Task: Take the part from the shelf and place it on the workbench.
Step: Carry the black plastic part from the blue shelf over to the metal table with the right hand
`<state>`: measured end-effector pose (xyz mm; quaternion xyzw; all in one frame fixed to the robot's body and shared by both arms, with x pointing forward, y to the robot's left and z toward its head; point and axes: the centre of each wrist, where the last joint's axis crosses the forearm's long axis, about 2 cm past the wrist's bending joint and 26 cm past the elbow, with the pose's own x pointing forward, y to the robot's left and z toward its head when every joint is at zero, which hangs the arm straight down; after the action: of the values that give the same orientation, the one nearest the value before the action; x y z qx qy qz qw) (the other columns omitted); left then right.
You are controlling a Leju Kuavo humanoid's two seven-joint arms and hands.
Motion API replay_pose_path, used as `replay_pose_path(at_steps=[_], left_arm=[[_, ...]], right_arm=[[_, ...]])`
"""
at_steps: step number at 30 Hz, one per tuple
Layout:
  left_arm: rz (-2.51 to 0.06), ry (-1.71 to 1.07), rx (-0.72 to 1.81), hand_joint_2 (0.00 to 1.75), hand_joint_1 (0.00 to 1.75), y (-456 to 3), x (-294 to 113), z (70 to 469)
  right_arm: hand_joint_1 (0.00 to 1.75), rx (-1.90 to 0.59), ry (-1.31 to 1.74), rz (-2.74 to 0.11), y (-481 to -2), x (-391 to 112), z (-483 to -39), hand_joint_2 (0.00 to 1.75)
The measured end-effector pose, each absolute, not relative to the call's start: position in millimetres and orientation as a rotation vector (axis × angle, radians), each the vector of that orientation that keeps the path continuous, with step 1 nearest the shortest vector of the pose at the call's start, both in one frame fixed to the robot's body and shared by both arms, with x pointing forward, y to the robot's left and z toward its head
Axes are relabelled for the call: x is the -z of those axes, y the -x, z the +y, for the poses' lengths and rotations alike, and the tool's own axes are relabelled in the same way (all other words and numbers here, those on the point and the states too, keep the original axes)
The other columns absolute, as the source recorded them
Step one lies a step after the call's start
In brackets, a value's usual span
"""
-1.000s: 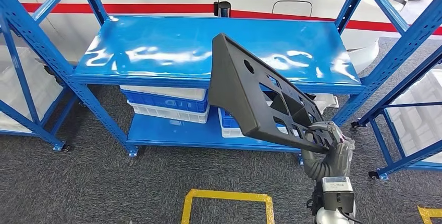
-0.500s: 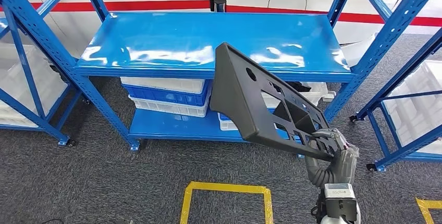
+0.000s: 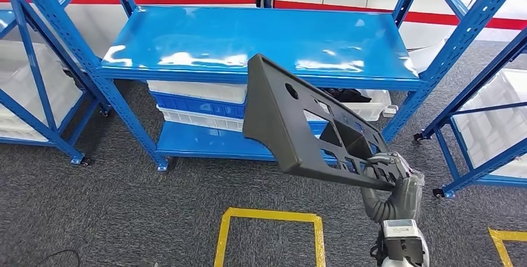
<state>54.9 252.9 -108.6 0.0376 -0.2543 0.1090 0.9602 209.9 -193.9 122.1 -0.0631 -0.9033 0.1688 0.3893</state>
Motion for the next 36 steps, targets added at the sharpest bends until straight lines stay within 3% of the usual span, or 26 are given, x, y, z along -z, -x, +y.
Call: replay_pose_path(at_steps=[36], left_arm=[[-0.529, -0.084, -0.218, 1.75, 0.0, -58, 108, 257]], right_arm=[[1.75, -0.408, 0.15, -2.327, -224, -127, -201, 1.75]])
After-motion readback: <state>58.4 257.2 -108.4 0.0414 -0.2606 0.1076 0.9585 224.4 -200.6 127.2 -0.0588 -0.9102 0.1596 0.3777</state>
